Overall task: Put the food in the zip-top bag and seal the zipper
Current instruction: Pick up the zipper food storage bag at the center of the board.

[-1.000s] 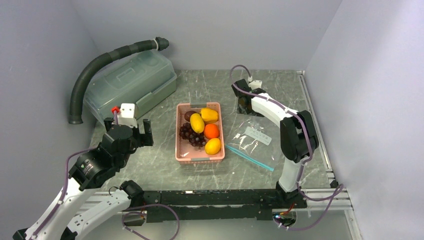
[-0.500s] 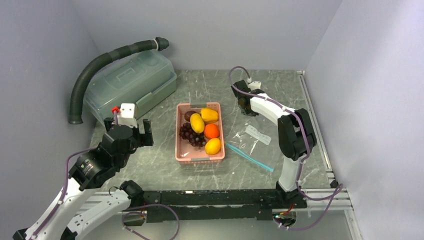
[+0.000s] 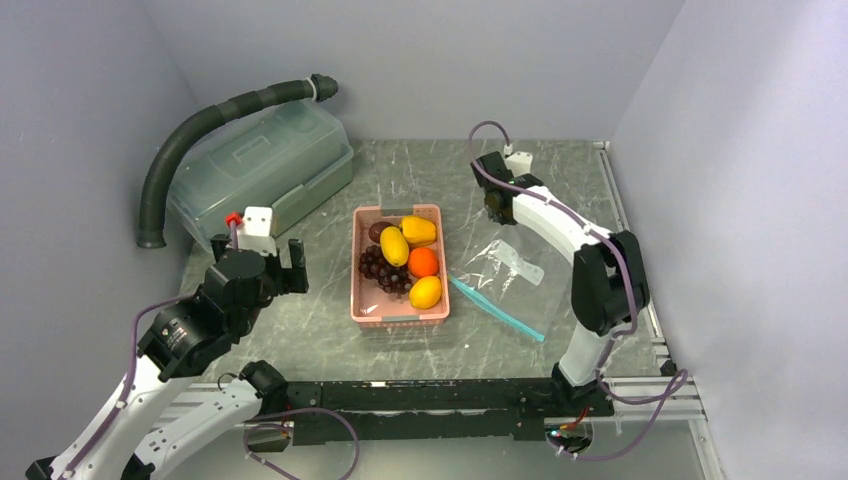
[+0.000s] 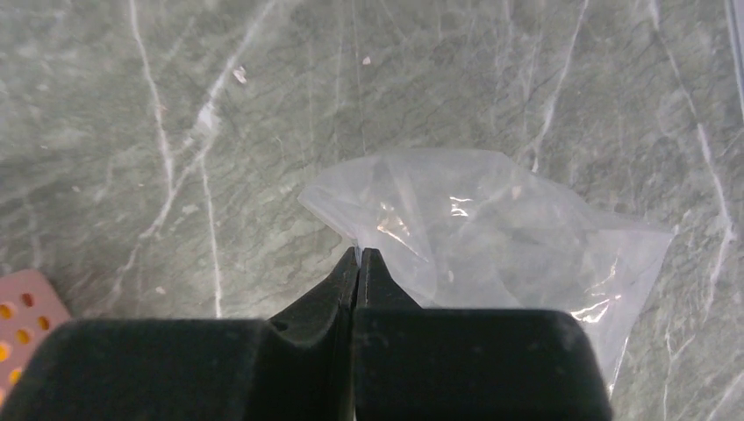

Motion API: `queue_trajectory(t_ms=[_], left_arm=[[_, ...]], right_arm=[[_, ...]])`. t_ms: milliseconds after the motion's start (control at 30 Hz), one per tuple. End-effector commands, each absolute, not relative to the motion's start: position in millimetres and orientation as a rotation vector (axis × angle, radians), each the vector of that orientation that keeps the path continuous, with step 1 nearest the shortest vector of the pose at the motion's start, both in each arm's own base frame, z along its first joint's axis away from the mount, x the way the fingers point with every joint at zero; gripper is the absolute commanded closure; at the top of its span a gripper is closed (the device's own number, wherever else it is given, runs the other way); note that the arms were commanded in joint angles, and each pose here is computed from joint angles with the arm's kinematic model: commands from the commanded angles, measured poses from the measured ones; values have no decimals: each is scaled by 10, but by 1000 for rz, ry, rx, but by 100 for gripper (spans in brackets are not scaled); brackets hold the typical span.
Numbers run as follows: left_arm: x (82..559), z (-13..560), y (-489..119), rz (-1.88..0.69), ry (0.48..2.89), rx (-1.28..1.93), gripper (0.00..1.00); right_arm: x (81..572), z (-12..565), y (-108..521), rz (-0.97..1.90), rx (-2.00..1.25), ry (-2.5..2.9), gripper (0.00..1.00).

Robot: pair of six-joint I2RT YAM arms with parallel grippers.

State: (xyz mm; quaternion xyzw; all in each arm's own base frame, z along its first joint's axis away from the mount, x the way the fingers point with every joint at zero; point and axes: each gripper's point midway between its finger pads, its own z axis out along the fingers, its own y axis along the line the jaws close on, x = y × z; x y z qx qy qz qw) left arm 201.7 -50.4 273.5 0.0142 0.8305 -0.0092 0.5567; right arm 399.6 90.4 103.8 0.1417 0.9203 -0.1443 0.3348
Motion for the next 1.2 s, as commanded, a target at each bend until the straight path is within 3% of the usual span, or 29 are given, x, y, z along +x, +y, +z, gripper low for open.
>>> queue_trajectory(t_ms=[0,267,700,1167], left_arm=[[2059,2821,-630,-93,1924,61,1],[2070,2863,-809,-174,1948,100,1],[1976,2882,-1416,-524,1996,179,1],[1900,3005,-1931,-823,1952,275,1]], right_arm=[[3977,1449,835,-332,409,2311,100],[3926,1820,840,-254,424,2251,100],[3845,2584,796,-139,454,2100,100],[3712,3102,1181,262,485,2002,100]])
